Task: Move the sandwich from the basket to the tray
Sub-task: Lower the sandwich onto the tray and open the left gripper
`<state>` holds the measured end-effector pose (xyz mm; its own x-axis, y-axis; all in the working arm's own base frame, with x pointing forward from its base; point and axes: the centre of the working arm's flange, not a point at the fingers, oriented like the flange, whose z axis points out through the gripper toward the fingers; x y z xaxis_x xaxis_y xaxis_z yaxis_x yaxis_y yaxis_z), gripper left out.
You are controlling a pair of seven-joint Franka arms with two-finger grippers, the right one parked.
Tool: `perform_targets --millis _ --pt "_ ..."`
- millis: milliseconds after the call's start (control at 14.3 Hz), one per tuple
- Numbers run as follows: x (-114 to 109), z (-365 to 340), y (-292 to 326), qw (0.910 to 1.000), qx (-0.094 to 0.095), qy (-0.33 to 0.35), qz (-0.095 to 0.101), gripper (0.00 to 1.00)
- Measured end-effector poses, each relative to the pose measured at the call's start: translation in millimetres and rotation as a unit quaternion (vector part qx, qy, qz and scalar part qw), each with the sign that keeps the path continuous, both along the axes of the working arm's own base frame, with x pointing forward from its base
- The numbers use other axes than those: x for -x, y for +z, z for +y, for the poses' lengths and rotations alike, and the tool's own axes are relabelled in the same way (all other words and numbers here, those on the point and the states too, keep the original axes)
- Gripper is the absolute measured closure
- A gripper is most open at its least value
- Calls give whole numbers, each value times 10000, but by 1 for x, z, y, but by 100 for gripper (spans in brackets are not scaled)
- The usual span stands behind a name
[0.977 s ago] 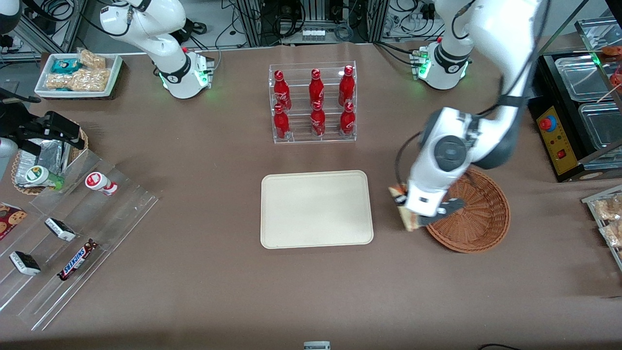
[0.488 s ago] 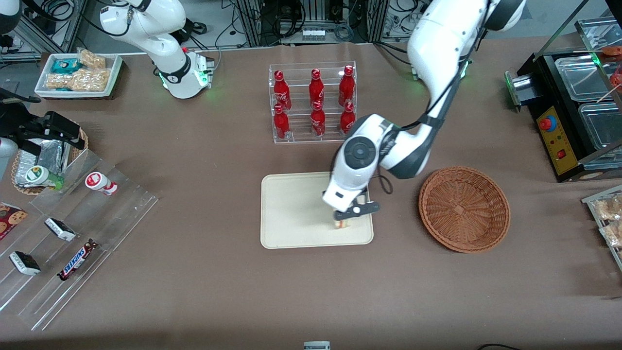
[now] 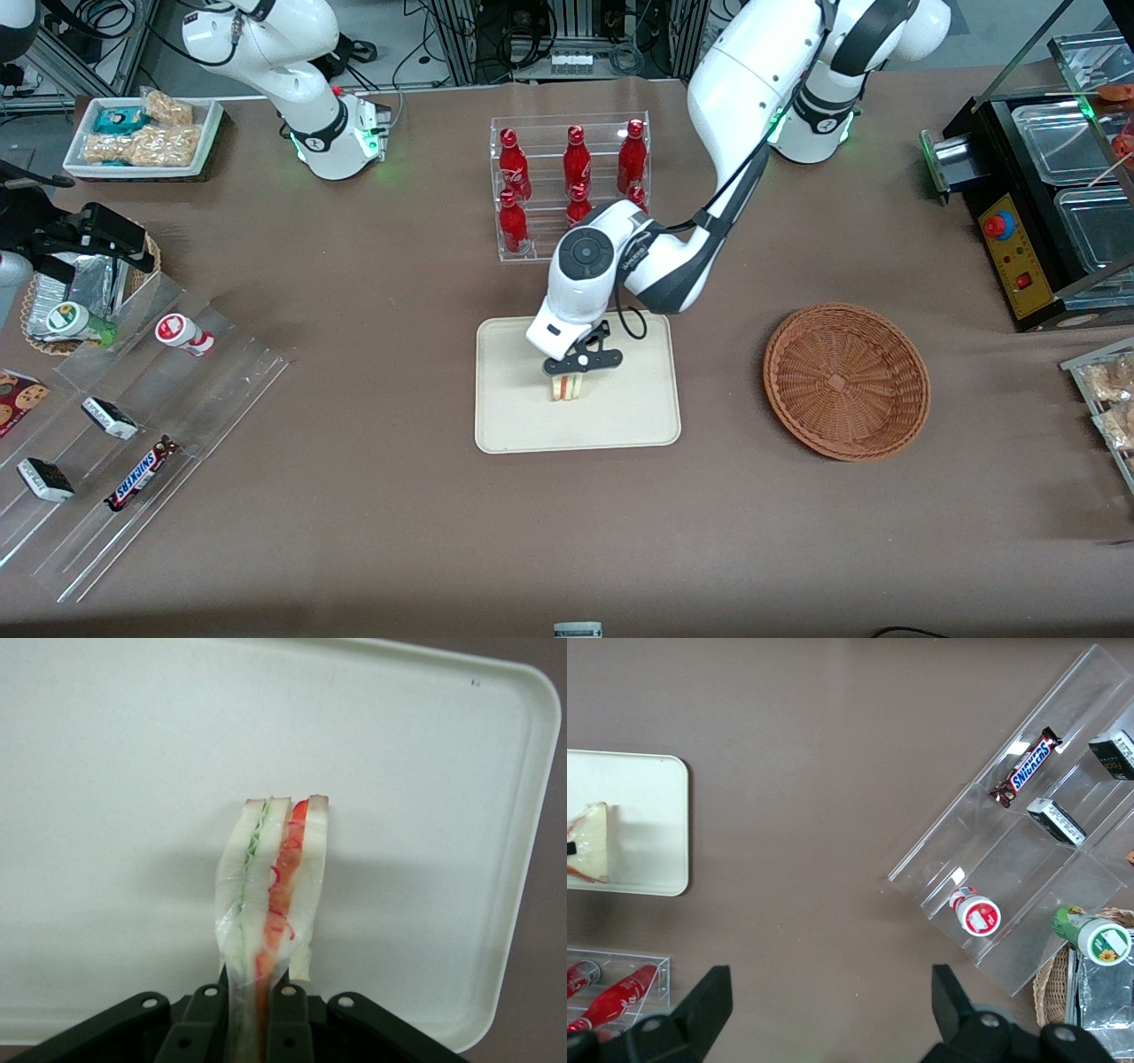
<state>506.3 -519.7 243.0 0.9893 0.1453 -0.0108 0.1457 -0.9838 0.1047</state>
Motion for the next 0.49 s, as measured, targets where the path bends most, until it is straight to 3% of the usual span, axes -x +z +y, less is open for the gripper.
perform_targets --millis 140,488 --pt "-1 2 -4 10000 -48 -20 -11 85" --pt "-11 1 8 9999 5 0 -160 41"
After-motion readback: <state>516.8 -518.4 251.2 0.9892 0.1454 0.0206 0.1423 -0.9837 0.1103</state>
